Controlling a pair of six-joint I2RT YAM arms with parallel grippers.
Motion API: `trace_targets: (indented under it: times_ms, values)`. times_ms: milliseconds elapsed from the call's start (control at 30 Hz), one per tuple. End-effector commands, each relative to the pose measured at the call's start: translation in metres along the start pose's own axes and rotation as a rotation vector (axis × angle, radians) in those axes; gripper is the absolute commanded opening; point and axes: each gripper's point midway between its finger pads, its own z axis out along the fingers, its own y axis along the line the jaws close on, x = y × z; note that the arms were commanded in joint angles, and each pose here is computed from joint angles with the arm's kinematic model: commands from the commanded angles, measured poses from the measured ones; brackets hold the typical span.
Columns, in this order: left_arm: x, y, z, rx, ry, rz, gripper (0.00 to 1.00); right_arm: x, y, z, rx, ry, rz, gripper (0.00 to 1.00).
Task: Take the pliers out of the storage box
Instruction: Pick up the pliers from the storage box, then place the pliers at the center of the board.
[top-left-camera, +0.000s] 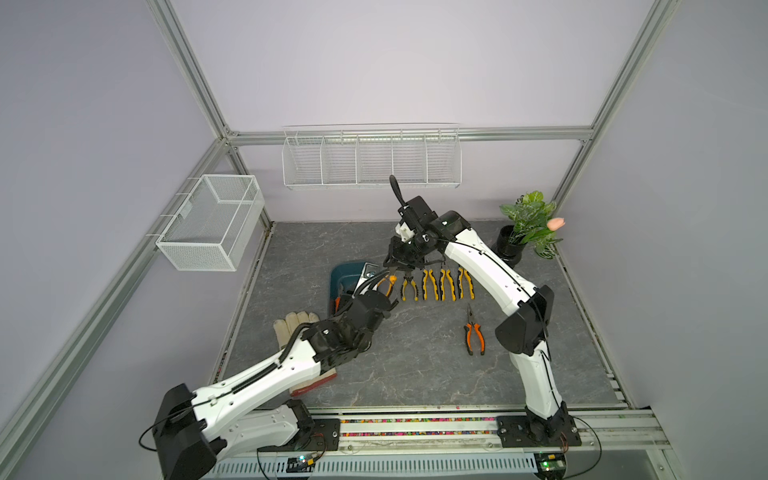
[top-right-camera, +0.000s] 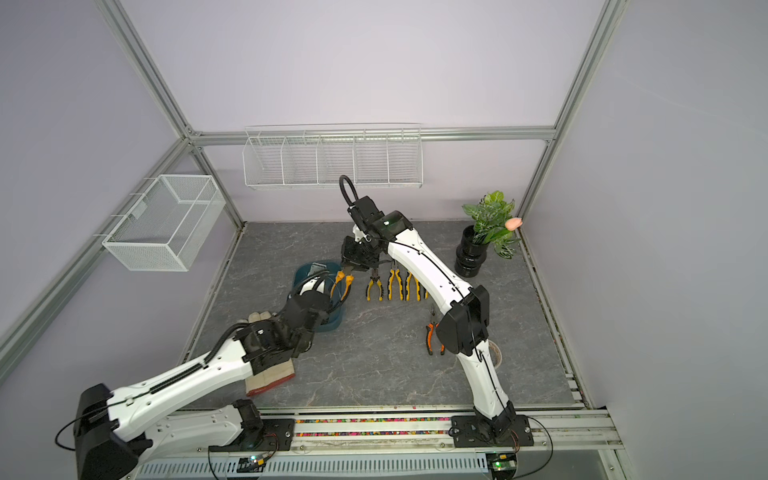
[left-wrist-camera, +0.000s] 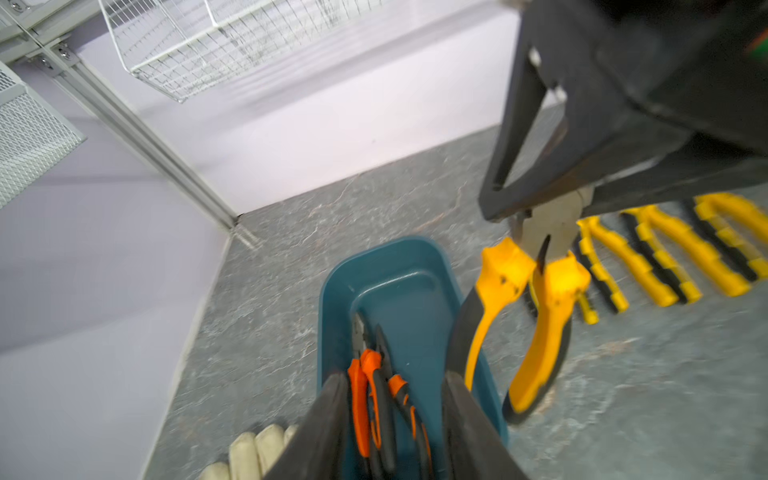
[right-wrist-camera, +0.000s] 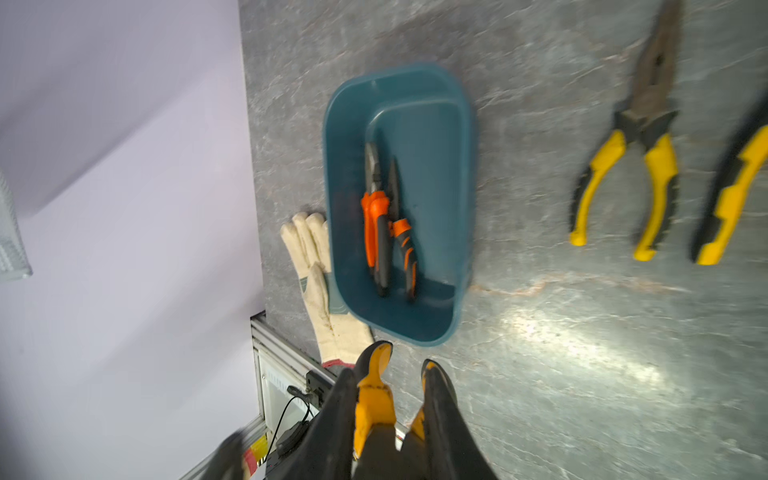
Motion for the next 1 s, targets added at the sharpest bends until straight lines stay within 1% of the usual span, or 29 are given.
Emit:
trace_targets:
  times_ms: [0,100,233,333,433,567,700,767,833,967]
  values:
    - [-0.005,-0.001,-0.011,0.074,-0.042,-0.072,0.4,-0.013,-0.003,-0.031,-0.018,-0.045,-0.014,0.07]
    - [-0.004,0.011,-0.017,0.044,-0.043,-0.099,0.4,-0.012,-0.013,-0.038,0.014,-0.051,-0.026,0.07]
    - [-0.003,0.021,-0.018,-0.007,-0.024,-0.095,0.4,0.002,-0.03,-0.047,0.068,-0.044,-0.056,0.06]
    - [-0.002,0.021,-0.016,-0.025,-0.009,-0.099,0.4,0.02,-0.049,-0.055,0.113,-0.038,-0.075,0.07]
    - [0.002,0.017,-0.012,-0.029,0.002,-0.1,0.4,0.045,-0.071,-0.057,0.144,-0.001,-0.09,0.07]
    - [0.007,0.017,-0.007,-0.05,0.014,-0.116,0.4,0.086,-0.1,-0.044,0.165,0.1,-0.111,0.07]
    - [0.008,0.017,-0.006,-0.056,0.016,-0.126,0.4,0.114,-0.126,-0.022,0.183,0.176,-0.118,0.06]
    - [0.009,0.016,-0.005,-0.058,0.018,-0.122,0.4,0.122,-0.128,-0.01,0.155,0.208,-0.117,0.06]
    - [0.009,0.017,-0.005,-0.061,0.019,-0.123,0.4,0.121,-0.125,0.001,0.125,0.203,-0.127,0.07]
    - [0.009,0.016,-0.005,-0.06,0.02,-0.125,0.39,0.118,-0.121,0.02,0.114,0.226,-0.117,0.06]
